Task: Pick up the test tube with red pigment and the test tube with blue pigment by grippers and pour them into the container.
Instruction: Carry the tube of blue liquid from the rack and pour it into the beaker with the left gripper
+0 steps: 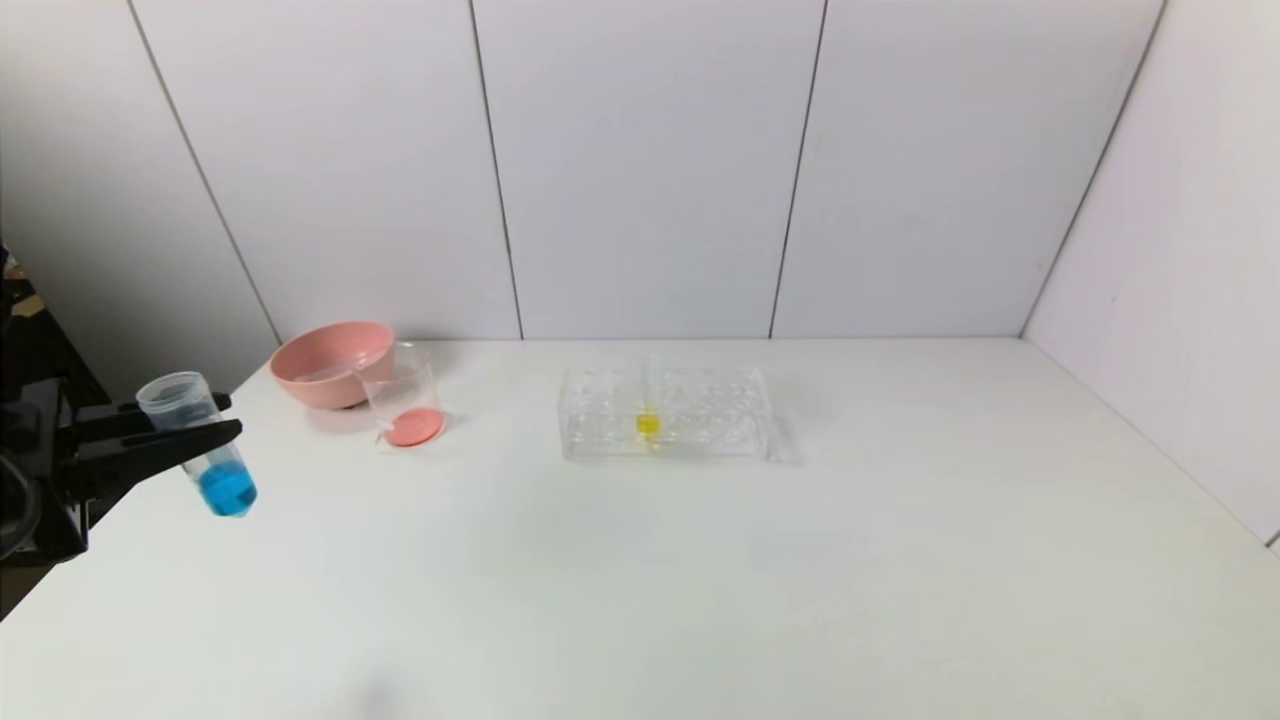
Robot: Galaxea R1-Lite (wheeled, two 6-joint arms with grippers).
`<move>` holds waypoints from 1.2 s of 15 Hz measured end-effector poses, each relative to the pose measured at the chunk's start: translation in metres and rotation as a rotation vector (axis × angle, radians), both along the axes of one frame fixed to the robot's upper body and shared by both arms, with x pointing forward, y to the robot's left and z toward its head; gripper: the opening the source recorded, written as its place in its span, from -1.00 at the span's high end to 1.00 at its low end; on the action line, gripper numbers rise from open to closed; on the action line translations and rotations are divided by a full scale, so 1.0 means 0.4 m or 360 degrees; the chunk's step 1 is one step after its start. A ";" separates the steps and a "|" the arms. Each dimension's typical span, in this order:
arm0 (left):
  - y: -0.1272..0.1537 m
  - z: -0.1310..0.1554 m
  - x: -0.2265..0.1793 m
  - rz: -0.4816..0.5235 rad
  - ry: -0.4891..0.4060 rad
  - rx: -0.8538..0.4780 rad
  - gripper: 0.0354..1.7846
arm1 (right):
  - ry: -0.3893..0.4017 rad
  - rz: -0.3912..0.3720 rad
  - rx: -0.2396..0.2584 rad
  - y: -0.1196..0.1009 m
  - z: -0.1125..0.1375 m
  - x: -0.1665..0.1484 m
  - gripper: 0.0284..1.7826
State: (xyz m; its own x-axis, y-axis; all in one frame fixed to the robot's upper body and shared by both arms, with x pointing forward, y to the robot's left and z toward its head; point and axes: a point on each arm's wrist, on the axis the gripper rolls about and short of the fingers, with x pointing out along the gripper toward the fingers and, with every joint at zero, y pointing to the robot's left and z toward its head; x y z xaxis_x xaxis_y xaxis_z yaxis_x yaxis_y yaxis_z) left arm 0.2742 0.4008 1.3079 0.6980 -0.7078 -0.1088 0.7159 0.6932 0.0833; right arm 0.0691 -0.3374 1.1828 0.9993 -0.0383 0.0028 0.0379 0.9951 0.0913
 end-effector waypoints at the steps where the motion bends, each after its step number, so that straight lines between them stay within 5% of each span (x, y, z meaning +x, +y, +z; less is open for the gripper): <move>1: 0.015 -0.004 0.006 0.0026 -0.0002 0.0006 0.53 | 0.0000 0.0000 0.0001 0.000 0.000 0.000 -0.99; 12: 0.157 0.026 0.283 0.0095 0.0128 -0.0023 0.53 | 0.0000 -0.0001 0.0001 0.000 0.000 0.000 -0.99; 18: 0.132 0.036 0.478 0.0084 0.0243 0.0089 0.53 | 0.0000 0.0000 0.0000 0.000 0.000 0.000 -0.99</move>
State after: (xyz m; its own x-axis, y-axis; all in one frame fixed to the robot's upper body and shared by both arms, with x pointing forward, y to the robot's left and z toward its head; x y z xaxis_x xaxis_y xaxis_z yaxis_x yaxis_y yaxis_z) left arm 0.4653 0.4536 1.3224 0.7065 -0.6602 -0.2550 0.6857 0.7277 0.0159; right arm 0.0691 -0.3374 1.1828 0.9993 -0.0383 0.0028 0.0379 0.9951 0.0913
